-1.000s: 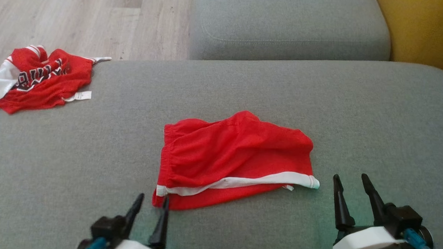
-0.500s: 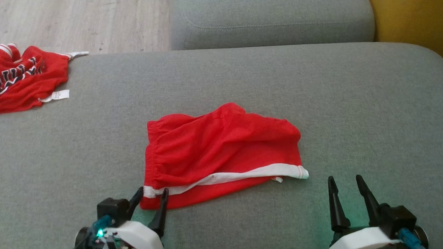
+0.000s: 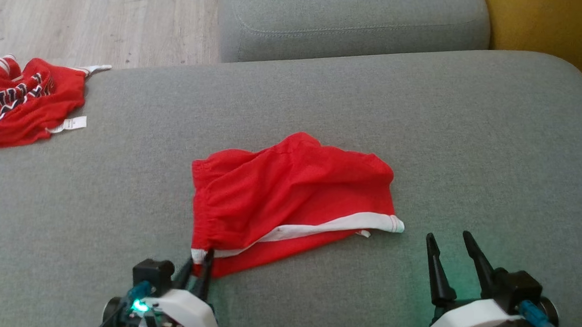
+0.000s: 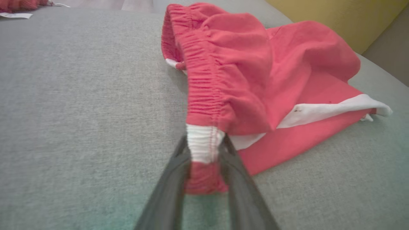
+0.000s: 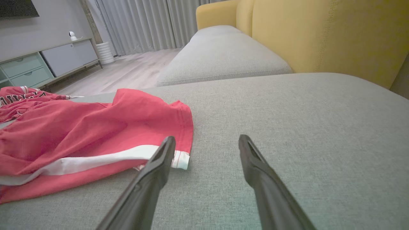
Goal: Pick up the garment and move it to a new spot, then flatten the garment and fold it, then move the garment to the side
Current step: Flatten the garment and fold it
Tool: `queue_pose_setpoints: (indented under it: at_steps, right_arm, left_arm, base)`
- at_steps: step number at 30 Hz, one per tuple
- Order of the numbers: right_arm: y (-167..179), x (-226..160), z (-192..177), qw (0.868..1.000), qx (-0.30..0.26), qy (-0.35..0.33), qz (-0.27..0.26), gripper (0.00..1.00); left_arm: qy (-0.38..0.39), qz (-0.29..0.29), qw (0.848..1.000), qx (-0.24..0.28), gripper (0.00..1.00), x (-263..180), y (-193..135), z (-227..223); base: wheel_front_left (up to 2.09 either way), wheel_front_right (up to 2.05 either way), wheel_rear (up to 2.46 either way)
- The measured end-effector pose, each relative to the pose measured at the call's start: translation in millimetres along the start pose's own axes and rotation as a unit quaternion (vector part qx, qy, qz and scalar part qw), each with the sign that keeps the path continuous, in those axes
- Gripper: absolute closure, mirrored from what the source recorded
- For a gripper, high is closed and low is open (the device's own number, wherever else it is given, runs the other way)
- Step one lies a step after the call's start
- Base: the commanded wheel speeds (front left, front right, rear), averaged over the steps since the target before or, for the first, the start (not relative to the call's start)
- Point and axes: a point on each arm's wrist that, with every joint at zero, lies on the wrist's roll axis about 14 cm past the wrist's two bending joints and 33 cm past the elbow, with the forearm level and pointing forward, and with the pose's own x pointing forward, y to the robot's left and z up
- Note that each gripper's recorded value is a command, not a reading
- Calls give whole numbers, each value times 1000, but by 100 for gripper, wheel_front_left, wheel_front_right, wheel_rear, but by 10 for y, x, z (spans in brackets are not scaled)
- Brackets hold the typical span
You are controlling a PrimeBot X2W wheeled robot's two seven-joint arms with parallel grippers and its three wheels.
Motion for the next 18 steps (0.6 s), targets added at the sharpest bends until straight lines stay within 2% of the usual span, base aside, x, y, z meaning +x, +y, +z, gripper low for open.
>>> queue_pose_setpoints:
  at_steps: [2,3,10,18]
  right_arm:
    - [9,-3,-41,1000,0,7,1,0]
    - [9,-6,-68,1000,0,11,1,0]
    - [8,99,-192,999,-9,43,6,0]
    - [108,407,-267,996,-20,87,29,0]
  left_arm:
    - [-3,-4,1000,-1,98,13,-37,7]
    - [-6,-5,1000,-2,100,19,-48,17]
    - [-21,-4,1000,-4,100,67,-38,97]
    - [-35,1,999,-12,100,86,7,157]
  base:
    - [0,0,0]
    - [0,0,0]
    - [0,0,0]
    - [0,0,0]
